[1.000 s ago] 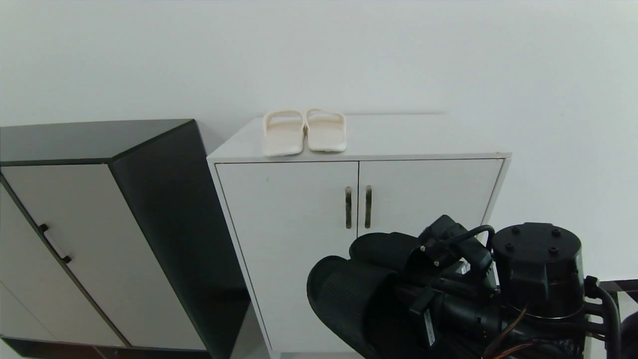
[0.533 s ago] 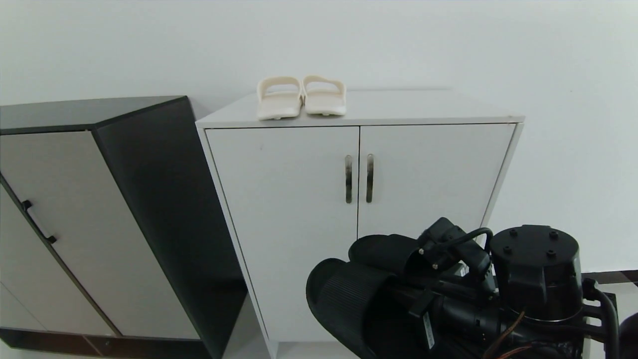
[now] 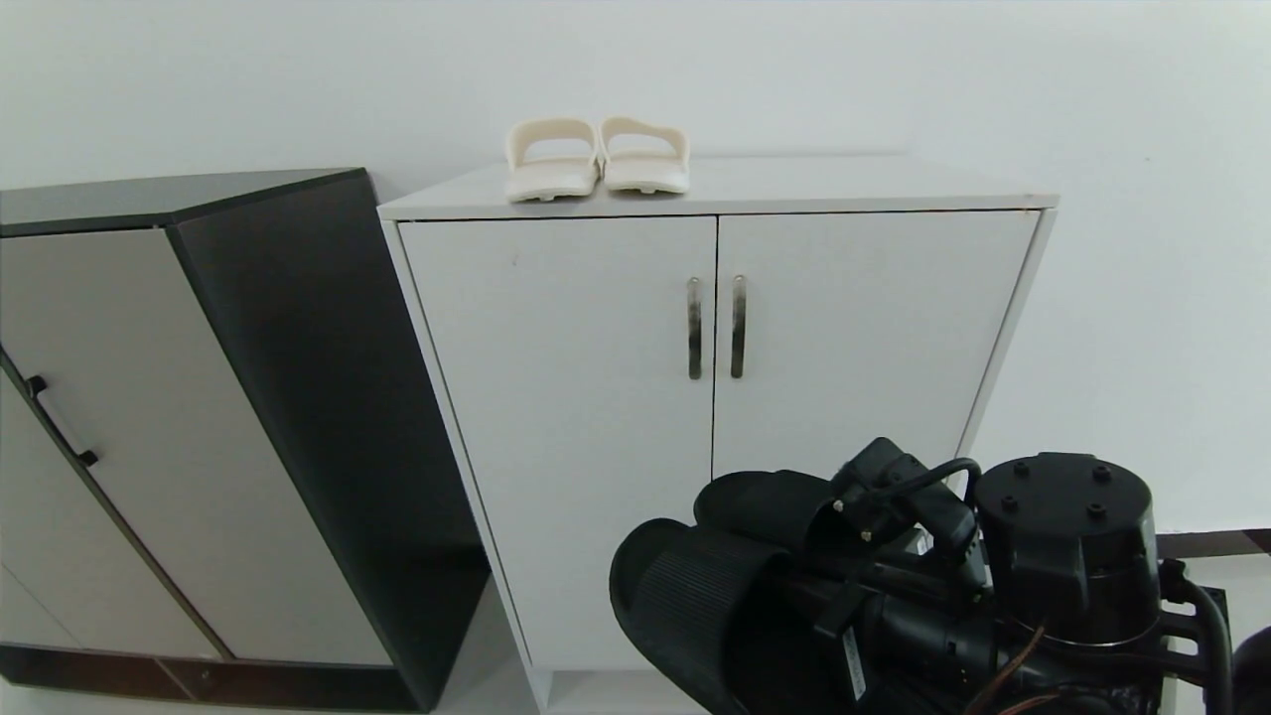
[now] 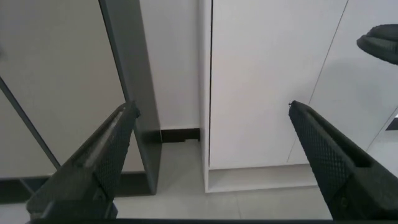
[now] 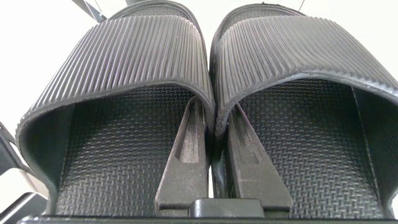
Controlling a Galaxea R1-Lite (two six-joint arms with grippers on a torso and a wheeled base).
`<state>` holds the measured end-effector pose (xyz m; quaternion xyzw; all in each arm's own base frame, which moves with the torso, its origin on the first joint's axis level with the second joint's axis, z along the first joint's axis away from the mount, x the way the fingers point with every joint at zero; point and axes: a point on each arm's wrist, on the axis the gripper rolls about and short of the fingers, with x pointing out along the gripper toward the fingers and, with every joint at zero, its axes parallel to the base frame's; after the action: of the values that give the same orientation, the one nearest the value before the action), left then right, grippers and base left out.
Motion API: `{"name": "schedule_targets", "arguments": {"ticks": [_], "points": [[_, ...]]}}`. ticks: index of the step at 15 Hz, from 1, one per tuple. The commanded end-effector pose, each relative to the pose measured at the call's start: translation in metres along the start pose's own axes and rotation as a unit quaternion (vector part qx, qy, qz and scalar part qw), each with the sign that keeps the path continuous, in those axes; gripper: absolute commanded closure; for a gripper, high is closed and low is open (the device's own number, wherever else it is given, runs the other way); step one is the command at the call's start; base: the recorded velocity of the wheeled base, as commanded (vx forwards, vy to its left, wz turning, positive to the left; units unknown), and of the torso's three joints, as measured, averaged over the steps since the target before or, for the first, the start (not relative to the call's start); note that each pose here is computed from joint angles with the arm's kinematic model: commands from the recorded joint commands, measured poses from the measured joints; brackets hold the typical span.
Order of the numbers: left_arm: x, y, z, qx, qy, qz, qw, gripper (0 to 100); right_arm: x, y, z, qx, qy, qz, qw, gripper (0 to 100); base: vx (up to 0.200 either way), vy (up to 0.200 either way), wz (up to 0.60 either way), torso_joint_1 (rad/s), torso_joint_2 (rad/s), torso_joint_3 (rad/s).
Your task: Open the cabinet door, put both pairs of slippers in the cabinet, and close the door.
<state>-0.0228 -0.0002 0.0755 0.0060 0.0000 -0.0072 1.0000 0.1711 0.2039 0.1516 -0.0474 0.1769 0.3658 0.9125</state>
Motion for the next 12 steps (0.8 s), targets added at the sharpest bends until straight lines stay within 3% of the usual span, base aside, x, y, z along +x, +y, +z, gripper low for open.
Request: {"name": "schedule_targets", "arguments": {"ticks": [1,2,3,4,7,9,10,12], "points": [[0.001,0.000,0.001,0.015,0.009,-0.009,0.9998,0,0.001,0.000,-0.001,-0.001,0.002,0.000,1.000,100,0.000,0.000,0.00,0.000,0.00,0.000],[0.004,-0.001,0.014,0.011,0.018,-0.032,0.9992,0,0.001,-0.001,-0.001,0.000,0.002,-0.001,1.000,100,0.000,0.000,0.00,0.000,0.00,0.000],[0.008,-0.001,0.052,-0.026,0.010,-0.048,0.9985,0,0.003,-0.001,-0.002,0.001,0.005,-0.003,1.000,100,0.000,0.000,0.00,0.000,0.00,0.000],[0.017,-0.001,0.081,-0.046,0.015,-0.069,0.9964,0,0.003,-0.004,-0.002,0.002,0.006,-0.007,1.000,100,0.000,0.000,0.00,0.000,0.00,0.000],[0.059,-0.006,0.114,-0.036,0.068,-0.172,0.9822,0,0.003,-0.008,-0.002,0.005,0.006,-0.014,1.000,100,0.000,0.000,0.00,0.000,0.00,0.000],[0.098,-0.016,0.126,-0.051,0.072,-0.300,0.9499,0,0.002,-0.008,-0.005,0.004,0.010,-0.012,1.000,100,0.000,0.000,0.00,-0.019,0.17,0.149],[0.109,-0.022,0.129,-0.059,0.074,-0.329,0.9395,0,0.001,-0.008,-0.006,0.003,0.010,-0.007,1.000,100,0.000,0.000,0.00,0.012,0.09,0.056],[0.132,-0.040,0.141,-0.061,0.084,-0.382,0.9185,0,0.001,-0.008,-0.007,0.003,0.011,-0.005,1.000,100,0.000,0.000,0.00,-0.001,0.04,0.018]]}}
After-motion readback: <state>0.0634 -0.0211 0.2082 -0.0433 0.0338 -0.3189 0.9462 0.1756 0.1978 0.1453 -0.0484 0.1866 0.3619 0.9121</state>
